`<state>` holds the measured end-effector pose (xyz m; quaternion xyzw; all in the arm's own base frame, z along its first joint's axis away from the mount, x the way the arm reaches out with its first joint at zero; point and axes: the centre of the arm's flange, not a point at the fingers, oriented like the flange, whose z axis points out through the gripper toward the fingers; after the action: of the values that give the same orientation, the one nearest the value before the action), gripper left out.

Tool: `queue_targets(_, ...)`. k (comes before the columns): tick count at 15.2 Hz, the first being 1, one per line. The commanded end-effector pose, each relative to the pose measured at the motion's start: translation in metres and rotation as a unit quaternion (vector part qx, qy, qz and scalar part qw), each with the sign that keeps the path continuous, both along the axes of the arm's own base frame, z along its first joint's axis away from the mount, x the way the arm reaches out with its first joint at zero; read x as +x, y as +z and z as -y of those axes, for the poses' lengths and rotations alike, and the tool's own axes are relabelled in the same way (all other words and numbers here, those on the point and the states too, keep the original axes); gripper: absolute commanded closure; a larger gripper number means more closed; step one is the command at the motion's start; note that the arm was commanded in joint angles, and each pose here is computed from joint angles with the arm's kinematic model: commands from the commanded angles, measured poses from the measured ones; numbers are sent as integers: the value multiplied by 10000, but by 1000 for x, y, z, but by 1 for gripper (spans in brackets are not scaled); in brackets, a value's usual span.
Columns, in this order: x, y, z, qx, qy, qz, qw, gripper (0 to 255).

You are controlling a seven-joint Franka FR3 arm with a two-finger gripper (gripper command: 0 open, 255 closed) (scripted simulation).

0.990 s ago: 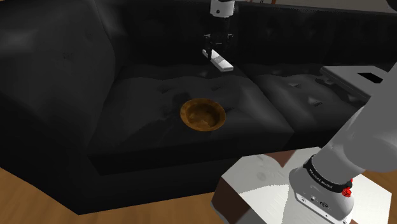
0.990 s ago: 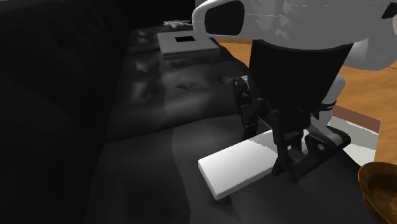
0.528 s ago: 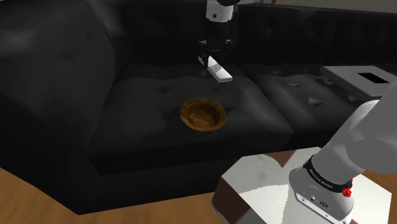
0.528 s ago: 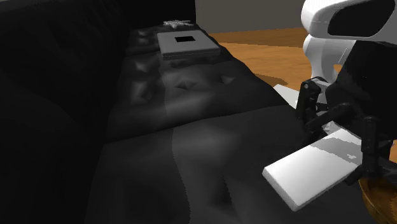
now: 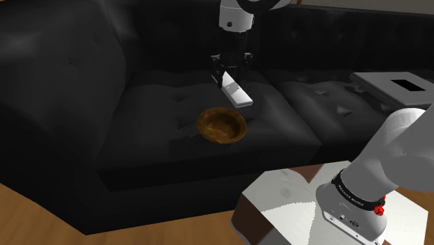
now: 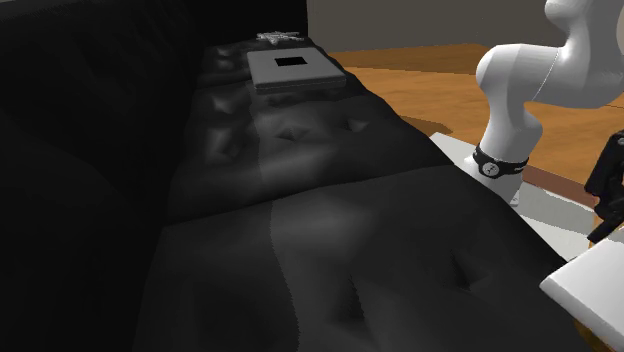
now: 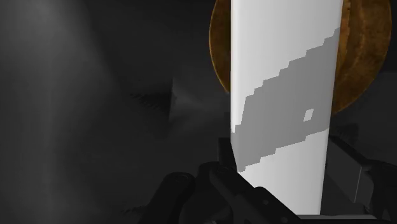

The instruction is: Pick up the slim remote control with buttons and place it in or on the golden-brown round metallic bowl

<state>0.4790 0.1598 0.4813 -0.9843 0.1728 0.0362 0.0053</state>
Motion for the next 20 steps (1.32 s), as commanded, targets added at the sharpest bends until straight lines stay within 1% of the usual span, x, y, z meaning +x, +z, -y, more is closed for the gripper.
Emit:
queue_targets(1, -20, -1, -23, -3, -8, 0, 10000, 255)
queue_targets(5, -50, -1, -64, -3, -8, 0, 10000, 255)
queue_targets(19, -50, -76, -64, -3, -8, 0, 10000, 255)
queue_targets(20, -50, -76, -64, -3, -7, 0, 10000, 255)
